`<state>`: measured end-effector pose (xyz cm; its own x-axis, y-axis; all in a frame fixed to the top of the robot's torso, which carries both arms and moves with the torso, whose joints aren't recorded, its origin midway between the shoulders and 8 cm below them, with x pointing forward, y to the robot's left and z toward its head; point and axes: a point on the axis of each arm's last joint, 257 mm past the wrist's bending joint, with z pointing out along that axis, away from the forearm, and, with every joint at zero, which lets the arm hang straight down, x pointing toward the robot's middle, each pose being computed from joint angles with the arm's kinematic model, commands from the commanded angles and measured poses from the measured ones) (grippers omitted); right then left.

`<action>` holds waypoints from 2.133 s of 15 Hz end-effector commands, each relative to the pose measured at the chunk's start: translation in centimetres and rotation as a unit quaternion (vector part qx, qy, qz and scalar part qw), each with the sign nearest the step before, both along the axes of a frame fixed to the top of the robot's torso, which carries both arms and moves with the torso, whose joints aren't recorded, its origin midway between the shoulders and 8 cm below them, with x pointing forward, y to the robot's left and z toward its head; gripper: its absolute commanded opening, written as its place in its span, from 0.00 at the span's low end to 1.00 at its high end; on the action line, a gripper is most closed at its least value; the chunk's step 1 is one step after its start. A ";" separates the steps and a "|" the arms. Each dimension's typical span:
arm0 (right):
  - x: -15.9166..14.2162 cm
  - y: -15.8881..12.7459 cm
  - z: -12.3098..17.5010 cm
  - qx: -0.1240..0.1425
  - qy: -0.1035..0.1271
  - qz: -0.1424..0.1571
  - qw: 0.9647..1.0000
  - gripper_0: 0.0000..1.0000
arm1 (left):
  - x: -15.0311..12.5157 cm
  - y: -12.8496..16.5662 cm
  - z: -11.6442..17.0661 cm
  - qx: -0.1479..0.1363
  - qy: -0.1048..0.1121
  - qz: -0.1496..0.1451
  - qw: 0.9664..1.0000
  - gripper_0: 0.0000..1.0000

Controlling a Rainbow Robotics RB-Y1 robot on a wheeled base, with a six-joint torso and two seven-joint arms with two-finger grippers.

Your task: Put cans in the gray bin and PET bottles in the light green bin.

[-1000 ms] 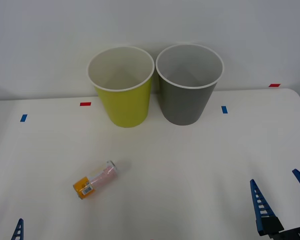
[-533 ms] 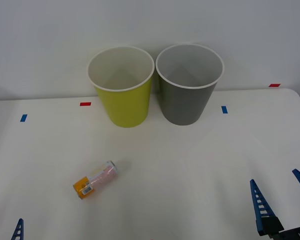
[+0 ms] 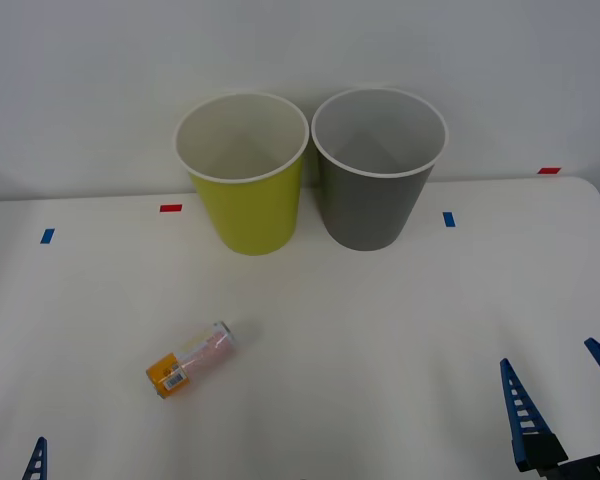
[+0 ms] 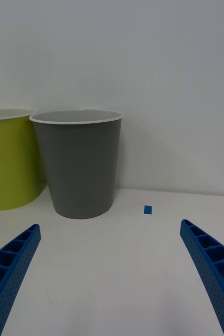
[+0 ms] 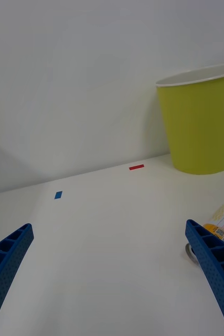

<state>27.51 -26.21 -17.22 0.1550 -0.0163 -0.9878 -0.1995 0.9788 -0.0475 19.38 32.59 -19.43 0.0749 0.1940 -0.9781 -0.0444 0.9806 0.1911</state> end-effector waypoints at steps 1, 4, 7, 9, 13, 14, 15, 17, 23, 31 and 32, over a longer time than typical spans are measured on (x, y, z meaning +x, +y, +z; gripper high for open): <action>0.0 0.0 0.0 0.000 0.000 0.000 1.000 0.92 | 0.0 0.0 0.0 0.000 0.000 0.000 1.000 1.00; 0.0 0.0 0.0 0.000 0.000 0.000 1.000 0.92 | 0.0 0.0 0.0 0.000 0.000 0.000 1.000 1.00; 0.0 0.0 0.0 0.000 0.000 0.000 1.000 0.92 | 0.0 0.0 0.0 0.000 0.000 0.000 1.000 1.00; 0.0 0.0 0.0 0.000 0.000 0.000 1.000 0.92 | 0.0 0.0 0.0 0.000 0.000 0.000 1.000 1.00; 0.0 0.0 0.0 0.000 0.000 0.000 1.000 0.92 | 0.0 0.0 0.0 0.000 0.000 0.000 1.000 1.00; 0.0 0.0 0.0 0.000 0.000 0.000 1.000 0.92 | 0.0 0.0 0.0 0.000 0.000 0.000 1.000 1.00; 0.0 0.0 0.0 0.000 0.000 0.000 1.000 0.92 | 0.0 0.0 0.0 0.000 0.000 0.000 1.000 1.00; 0.0 0.0 0.0 0.000 0.000 0.000 1.000 0.92 | 0.0 0.0 0.0 0.000 0.000 0.000 1.000 1.00; 0.0 0.0 0.0 0.000 0.000 0.000 1.000 0.92 | 0.0 0.0 0.0 0.000 0.000 0.000 1.000 1.00; 0.0 0.0 0.0 0.000 0.000 0.000 1.000 0.92 | 0.0 0.0 0.0 0.000 0.000 0.000 1.000 1.00; 0.0 0.0 0.0 0.000 0.000 0.000 1.000 0.92 | 0.0 0.0 0.0 0.000 0.000 0.000 1.000 1.00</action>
